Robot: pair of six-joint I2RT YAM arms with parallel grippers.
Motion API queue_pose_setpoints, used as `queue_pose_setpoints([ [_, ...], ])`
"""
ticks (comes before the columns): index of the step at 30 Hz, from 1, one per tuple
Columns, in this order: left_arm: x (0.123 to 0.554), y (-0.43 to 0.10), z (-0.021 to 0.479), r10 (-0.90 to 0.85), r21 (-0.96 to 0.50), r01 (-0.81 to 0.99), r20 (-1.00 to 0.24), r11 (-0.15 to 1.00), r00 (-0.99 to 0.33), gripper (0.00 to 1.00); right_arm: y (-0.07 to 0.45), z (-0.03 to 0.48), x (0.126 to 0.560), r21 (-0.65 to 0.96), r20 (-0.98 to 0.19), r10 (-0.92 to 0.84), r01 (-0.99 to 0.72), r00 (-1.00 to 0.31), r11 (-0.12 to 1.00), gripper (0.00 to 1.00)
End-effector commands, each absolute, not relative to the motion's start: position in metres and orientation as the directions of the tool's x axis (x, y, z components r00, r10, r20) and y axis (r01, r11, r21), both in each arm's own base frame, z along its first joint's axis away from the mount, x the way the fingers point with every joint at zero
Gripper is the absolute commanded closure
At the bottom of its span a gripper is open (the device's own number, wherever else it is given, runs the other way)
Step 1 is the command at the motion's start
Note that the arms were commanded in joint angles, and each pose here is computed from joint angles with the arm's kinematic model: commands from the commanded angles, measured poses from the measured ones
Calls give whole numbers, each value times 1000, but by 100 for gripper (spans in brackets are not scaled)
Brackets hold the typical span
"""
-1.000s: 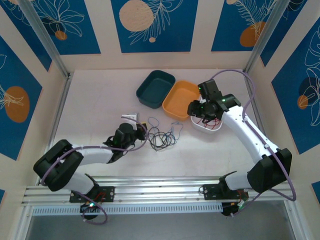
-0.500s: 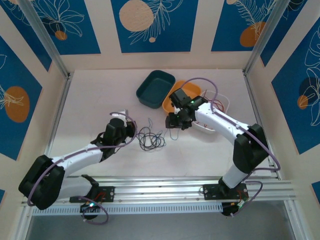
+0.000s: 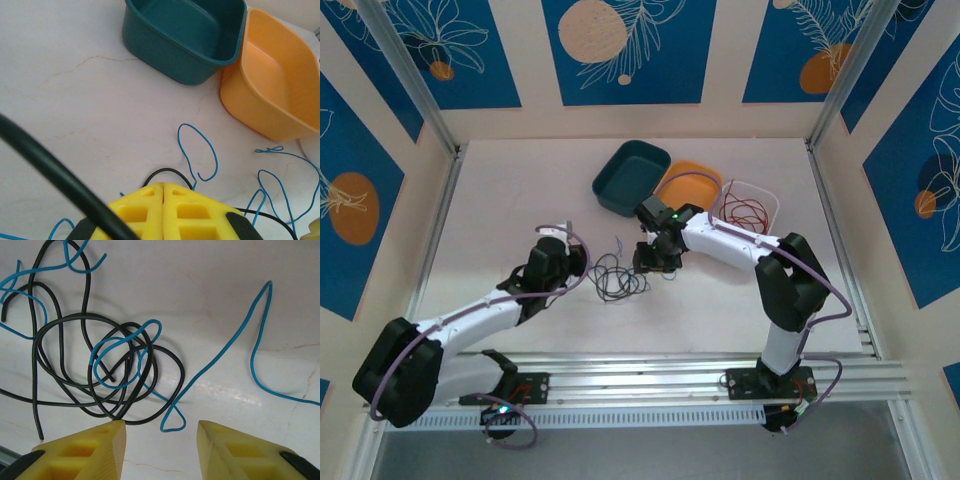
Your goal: Untangle the cables
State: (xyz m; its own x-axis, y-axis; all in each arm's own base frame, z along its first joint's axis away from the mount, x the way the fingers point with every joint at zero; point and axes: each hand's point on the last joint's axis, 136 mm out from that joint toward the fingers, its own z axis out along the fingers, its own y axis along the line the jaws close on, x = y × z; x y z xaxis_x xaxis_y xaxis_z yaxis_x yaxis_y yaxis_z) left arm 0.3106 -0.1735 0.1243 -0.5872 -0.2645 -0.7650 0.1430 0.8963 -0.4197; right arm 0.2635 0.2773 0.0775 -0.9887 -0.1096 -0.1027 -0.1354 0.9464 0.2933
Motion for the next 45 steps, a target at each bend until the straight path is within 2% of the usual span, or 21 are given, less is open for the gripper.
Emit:
queue_pose_setpoints([
  [1, 314, -164, 129, -280, -412, 115, -773, 904, -569, 100, 272, 76, 258, 288, -83, -70, -91, -994, 953, 59],
  [11, 310, -145, 123, -284, -377, 53, -775, 925, -565, 100, 265, 108, 263, 325, -182, 65, 3, -981, 946, 59],
  [14, 309, -142, 124, -289, -376, 46, -778, 925, -558, 100, 261, 111, 262, 298, -210, 110, 43, -971, 954, 56],
  [19, 308, -141, 124, -288, -376, 44, -776, 926, -561, 100, 260, 96, 262, 264, -184, 170, 118, -968, 957, 55],
  [31, 307, -146, 122, -295, -396, 59, -767, 916, -570, 100, 280, 59, 278, 251, -138, 180, 141, -974, 958, 52],
  [38, 307, -143, 122, -290, -382, 48, -771, 923, -567, 100, 279, 43, 280, 268, -94, 192, 161, -977, 950, 67],
  [42, 308, -136, 127, -282, -360, 35, -784, 932, -553, 100, 278, 45, 278, 285, -94, 193, 159, -977, 945, 86],
  [45, 307, -131, 130, -269, -338, 28, -793, 941, -546, 100, 272, 52, 278, 278, -112, 195, 158, -974, 947, 96],
])
